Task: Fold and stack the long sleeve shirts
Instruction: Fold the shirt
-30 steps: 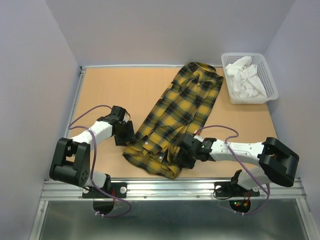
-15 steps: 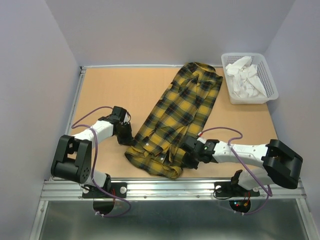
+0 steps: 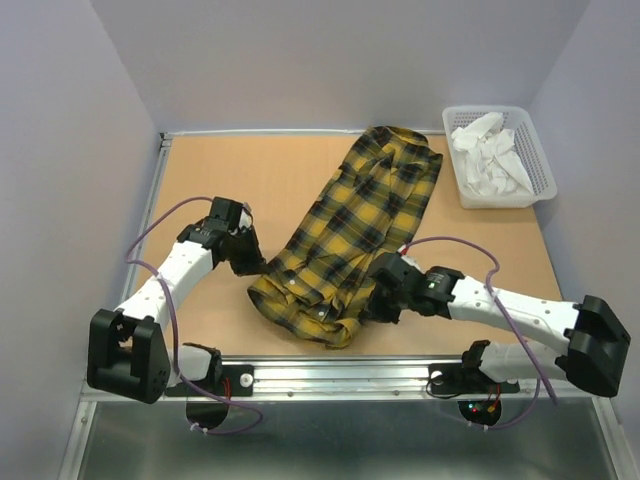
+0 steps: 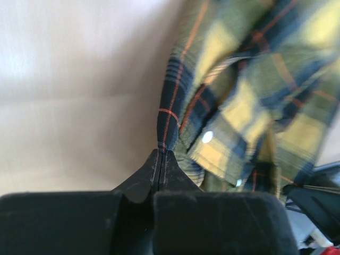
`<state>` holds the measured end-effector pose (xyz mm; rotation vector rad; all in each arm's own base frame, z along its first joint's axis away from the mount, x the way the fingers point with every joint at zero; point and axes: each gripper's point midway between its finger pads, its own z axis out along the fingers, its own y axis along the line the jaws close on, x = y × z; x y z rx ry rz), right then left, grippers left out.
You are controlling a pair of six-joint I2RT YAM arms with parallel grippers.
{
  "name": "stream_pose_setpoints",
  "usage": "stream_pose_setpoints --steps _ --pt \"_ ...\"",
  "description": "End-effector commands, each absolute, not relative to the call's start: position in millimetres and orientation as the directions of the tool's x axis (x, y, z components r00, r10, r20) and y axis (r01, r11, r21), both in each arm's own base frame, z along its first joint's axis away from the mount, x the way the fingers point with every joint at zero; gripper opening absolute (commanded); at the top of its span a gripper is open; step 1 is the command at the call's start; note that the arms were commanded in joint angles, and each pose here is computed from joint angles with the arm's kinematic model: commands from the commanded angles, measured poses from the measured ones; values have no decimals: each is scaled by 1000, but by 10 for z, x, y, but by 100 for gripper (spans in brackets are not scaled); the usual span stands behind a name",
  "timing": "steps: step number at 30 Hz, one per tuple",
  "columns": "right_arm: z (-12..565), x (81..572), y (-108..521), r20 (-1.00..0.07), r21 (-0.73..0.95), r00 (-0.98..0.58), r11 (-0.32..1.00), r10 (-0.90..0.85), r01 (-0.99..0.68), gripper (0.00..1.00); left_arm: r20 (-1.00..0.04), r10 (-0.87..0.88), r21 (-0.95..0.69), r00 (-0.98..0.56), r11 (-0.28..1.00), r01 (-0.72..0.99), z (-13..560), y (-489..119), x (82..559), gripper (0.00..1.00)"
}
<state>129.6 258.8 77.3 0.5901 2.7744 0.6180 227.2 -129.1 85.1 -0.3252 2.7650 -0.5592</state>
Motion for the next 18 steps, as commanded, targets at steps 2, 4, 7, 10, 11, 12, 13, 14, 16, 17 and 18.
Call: stream_pose_setpoints --steps 2,4,7,10,11,12,13,14,16,17,18 --pt "1226 1724 2368 -237 527 -808 770 540 360 0 -301 -360 -569 -883 811 -137 1377 -1566 2679 0" --pt "1328 1912 2223 -262 543 -778 754 571 370 0 -294 -390 -615 -873 776 -140 1481 -1677 2864 0" --pt "1468 2149 2067 -307 552 -742 747 596 371 0 -273 -402 -673 -874 729 -124 1657 -1851 3122 0" --pt "1555 2393 1879 -359 539 -704 752 613 380 1 -279 -419 -724 -864 683 -97 1886 -2014 3466 0" --pt "1596 2464 1829 -371 540 -691 749 620 383 1 -277 -423 -732 -863 674 -96 1930 -2048 3549 0" --pt "1621 2531 1766 -397 528 -686 763 610 373 1 -301 -433 -751 -850 656 -69 2126 -2095 3695 0" --pt "1627 2637 1655 -411 517 -665 760 623 394 1 -279 -433 -753 -857 653 -85 2058 -2135 3794 0" --pt "1729 2738 1601 -434 523 -641 757 633 393 1 -297 -436 -768 -849 637 -59 2208 -2183 3911 0" --pt "1801 2903 1420 -466 509 -612 760 638 405 1 -277 -444 -776 -852 626 -74 2156 -2243 4078 0" --pt "1844 2999 1380 -476 505 -603 761 640 408 0 -263 -456 -785 -850 614 -86 2169 -2272 4141 0" --pt "1873 3067 1319 -486 500 -592 760 643 414 0 -278 -458 -797 -844 601 -63 2282 -2308 4231 0"
